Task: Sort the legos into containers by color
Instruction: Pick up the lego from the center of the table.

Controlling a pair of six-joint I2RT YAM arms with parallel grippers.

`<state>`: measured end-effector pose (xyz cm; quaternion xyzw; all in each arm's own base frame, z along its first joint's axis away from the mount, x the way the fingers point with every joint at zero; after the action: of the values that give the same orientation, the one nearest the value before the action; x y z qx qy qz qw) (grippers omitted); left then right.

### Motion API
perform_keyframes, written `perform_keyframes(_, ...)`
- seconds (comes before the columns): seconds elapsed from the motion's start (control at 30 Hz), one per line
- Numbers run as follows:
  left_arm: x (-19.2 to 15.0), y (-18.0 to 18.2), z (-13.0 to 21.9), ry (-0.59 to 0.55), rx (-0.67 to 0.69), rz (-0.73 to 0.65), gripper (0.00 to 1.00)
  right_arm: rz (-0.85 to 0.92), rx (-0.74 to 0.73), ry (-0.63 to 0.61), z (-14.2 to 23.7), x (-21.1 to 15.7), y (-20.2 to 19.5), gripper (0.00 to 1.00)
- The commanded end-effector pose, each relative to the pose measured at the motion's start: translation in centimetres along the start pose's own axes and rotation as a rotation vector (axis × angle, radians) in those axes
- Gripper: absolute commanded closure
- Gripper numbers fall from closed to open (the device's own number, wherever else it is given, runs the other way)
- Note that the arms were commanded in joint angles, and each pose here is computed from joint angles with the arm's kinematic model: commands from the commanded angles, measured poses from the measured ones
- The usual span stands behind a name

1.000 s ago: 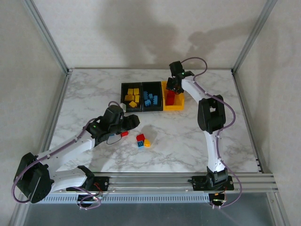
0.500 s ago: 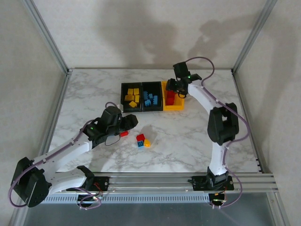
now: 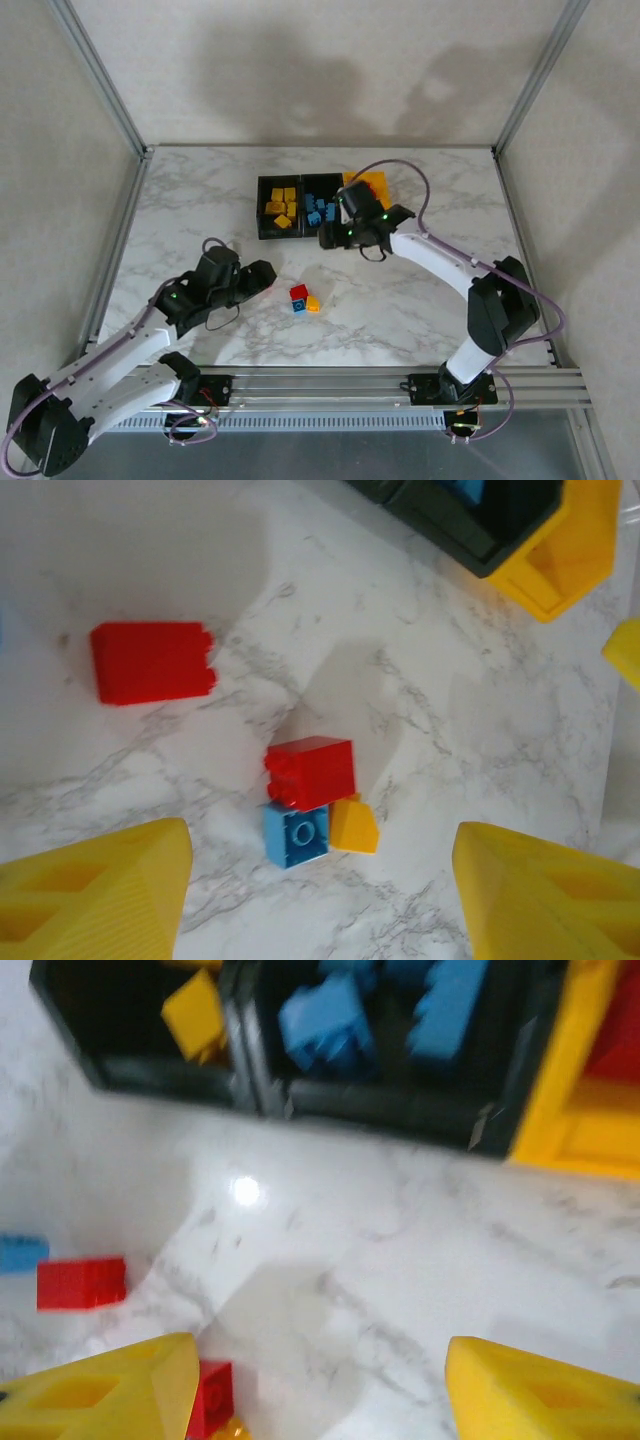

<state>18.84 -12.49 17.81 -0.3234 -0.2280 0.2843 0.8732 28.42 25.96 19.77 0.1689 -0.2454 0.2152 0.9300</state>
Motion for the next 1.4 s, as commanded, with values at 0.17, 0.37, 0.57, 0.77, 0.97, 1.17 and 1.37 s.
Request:
perform_keyframes(0.17, -1.2, 4.5, 1.1, 0.02, 0.037, 0.143, 0.3, 0.088, 0.091, 0.107, -3.5, -3.7, 6.2, 0.25)
perform_keyframes(0.37, -1.2, 5.0, 1.6, 0.007, 0.025, 0.159, 0.29, 0.128, 0.078, 0.192, -6.3, -5.4, 8.5, 0.23)
perform_keyframes(0.57, -1.3, 5.2, 1.4, 0.011, 0.02, 0.154, 0.29, 0.146, 0.07, 0.242, -8.3, -6.6, 9.8, 0.24)
perform_keyframes(0.77, -1.3, 5.4, 1.3, 0.012, 0.012, 0.163, 0.29, 0.143, 0.029, 0.283, -9.9, -7.2, 9.6, 0.34)
perform_keyframes(0.97, -1.4, 5.5, 1.2, 0.011, 0.008, 0.165, 0.29, 0.148, 0.009, 0.282, -10.3, -7.0, 9.5, 0.47)
perform_keyframes(1.17, -1.2, 5.1, 1.1, 0.011, -0.014, 0.165, 0.29, 0.139, -0.006, 0.228, -9.8, -5.5, 9.5, 0.54)
perform_keyframes(1.37, -1.1, 4.0, 0.9, 0.029, -0.058, 0.152, 0.29, 0.095, -0.018, 0.117, -6.9, -1.8, 7.9, 0.54)
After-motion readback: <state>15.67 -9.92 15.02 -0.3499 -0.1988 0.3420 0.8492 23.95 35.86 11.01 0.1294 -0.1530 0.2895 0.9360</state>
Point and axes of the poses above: each hand's point on the last joint's axis, 136 mm out from that joint toward the fingers, its own z axis back along the fingers, its own y axis along the line the jaws close on, x = y × z, the point moved 7 cm from there along z, back along the fingers, and after that the axes turned 9 degrees about z, right-handed, at the moved point
